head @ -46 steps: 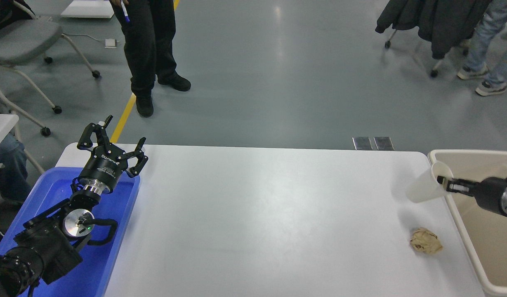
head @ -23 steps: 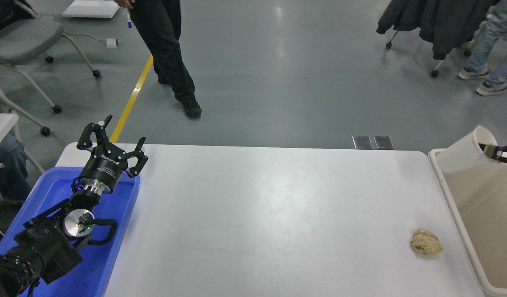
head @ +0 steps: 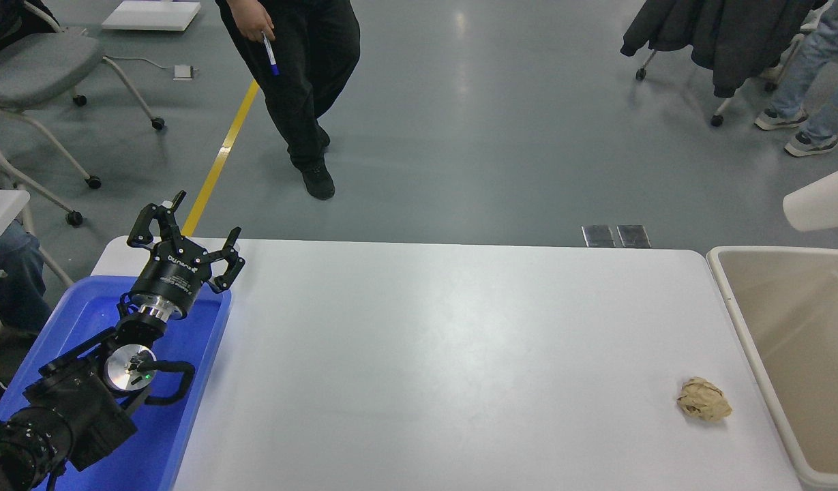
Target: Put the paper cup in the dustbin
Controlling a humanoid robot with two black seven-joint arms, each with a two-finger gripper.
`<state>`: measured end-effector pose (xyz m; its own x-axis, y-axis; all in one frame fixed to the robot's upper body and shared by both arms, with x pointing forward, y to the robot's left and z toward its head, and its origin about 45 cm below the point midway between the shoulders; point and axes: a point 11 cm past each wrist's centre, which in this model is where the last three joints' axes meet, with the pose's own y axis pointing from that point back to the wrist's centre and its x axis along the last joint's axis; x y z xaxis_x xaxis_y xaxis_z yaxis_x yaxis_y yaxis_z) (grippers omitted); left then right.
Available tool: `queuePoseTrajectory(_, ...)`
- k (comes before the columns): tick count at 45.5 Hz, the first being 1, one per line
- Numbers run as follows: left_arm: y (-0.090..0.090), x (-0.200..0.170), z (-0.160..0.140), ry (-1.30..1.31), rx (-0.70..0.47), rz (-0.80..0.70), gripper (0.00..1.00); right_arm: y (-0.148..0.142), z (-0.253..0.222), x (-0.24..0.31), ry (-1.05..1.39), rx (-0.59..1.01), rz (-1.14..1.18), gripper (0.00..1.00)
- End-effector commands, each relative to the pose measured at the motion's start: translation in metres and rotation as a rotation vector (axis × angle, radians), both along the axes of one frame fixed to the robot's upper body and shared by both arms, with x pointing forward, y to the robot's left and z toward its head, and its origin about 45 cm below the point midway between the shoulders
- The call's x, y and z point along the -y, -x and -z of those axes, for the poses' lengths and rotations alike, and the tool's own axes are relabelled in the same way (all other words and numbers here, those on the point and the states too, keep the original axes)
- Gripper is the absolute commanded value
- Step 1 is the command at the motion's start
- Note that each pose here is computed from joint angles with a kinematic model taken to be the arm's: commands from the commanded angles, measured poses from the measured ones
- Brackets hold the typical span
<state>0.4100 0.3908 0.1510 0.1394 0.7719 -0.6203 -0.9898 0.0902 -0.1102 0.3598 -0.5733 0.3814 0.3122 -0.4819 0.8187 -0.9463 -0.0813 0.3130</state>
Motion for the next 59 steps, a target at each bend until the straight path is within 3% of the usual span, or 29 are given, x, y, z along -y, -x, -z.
queuePoseTrajectory(1, 0.000, 0.000, 0.000, 0.000, 0.001, 0.000, 1.00, 0.001, -0.030, 0.031, -0.255, 0.096, 0.195, 0.00)
queuePoseTrajectory(11, 0.000, 0.000, 0.000, 0.000, 0.000, -0.001, 1.00, 0.004, -0.031, 0.058, -0.572, 0.166, 0.437, 0.00)
queuePoseTrajectory(23, 0.000, 0.000, 0.000, 0.000, 0.000, -0.001, 1.00, 0.008, 0.021, 0.075, -0.880, 0.137, 0.744, 0.00)
queuePoseTrajectory(43, 0.000, 0.000, 0.000, 0.000, 0.000, -0.001, 1.00, 0.014, 0.146, 0.070, -1.002, 0.051, 1.203, 0.00)
queuePoseTrajectory(59, 0.000, 0.000, 0.000, 0.000, 0.000, -0.001, 1.00, 0.029, 0.196, 0.056, -1.008, 0.039, 1.379, 0.00)
